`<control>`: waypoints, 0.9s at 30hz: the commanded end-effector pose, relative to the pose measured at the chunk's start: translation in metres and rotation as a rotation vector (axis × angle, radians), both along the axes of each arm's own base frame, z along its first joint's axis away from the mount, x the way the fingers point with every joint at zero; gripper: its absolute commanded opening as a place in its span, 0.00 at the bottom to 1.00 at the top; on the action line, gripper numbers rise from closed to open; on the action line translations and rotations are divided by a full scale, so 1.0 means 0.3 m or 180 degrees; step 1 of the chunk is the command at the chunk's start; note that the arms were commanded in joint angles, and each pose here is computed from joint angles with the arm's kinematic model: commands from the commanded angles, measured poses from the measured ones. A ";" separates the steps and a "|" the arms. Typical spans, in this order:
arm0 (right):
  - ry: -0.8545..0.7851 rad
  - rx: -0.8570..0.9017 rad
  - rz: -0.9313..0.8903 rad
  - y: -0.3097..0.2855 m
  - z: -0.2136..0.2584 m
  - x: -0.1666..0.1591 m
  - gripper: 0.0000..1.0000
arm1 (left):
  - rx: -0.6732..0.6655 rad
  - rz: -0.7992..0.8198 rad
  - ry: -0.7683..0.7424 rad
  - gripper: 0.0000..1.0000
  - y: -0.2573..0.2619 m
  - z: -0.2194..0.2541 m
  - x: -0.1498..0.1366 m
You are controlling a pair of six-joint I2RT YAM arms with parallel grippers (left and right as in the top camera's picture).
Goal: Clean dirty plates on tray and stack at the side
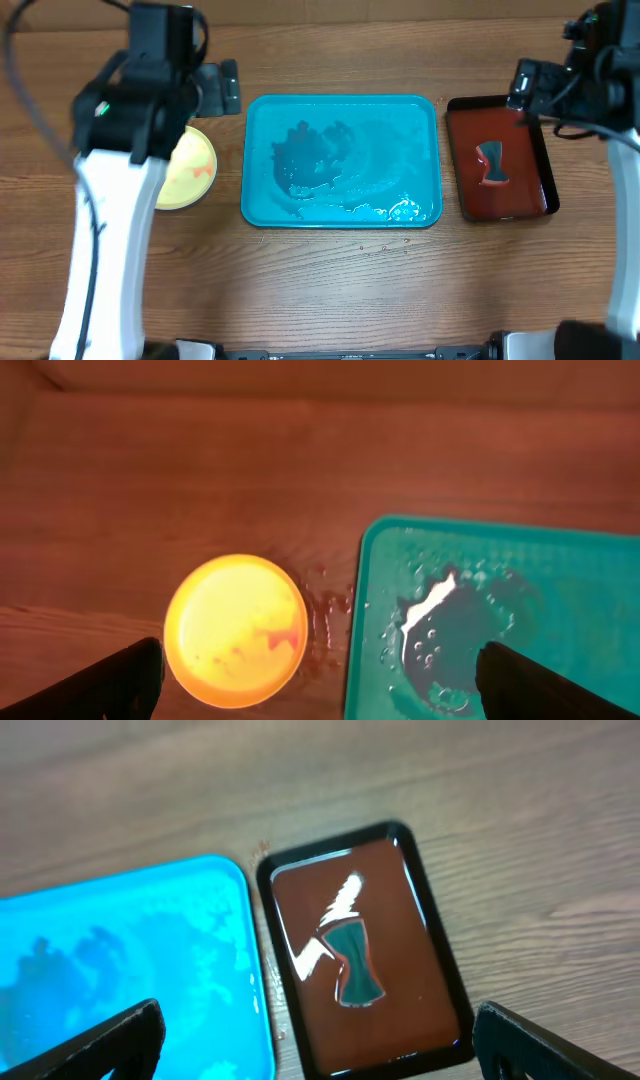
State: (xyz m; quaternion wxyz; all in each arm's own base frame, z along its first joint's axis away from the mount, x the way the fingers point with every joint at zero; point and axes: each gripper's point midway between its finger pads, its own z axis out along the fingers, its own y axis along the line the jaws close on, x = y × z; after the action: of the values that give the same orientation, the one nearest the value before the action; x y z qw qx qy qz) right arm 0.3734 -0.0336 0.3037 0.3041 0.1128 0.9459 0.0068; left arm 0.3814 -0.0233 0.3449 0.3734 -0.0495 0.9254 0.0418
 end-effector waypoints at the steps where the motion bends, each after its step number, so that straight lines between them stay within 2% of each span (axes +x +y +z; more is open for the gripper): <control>1: -0.0400 -0.0017 -0.0009 0.004 0.138 -0.053 1.00 | -0.0003 0.0034 -0.0174 1.00 0.016 0.067 -0.031; 12: -0.0955 -0.0065 -0.0006 0.014 0.313 -0.162 1.00 | 0.0006 0.0034 -0.0116 1.00 0.014 0.046 -0.018; 27: -0.1001 -0.0068 -0.0005 0.019 0.337 -0.218 1.00 | 0.0007 0.0034 -0.0109 1.00 0.013 0.044 -0.016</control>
State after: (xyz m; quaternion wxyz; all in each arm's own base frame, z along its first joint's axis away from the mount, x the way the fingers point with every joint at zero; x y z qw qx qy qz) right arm 0.3181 -0.0287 0.3866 0.4238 0.1076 0.8993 0.0105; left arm 0.3749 -0.0222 0.3569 0.3876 -0.0511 0.9196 0.0387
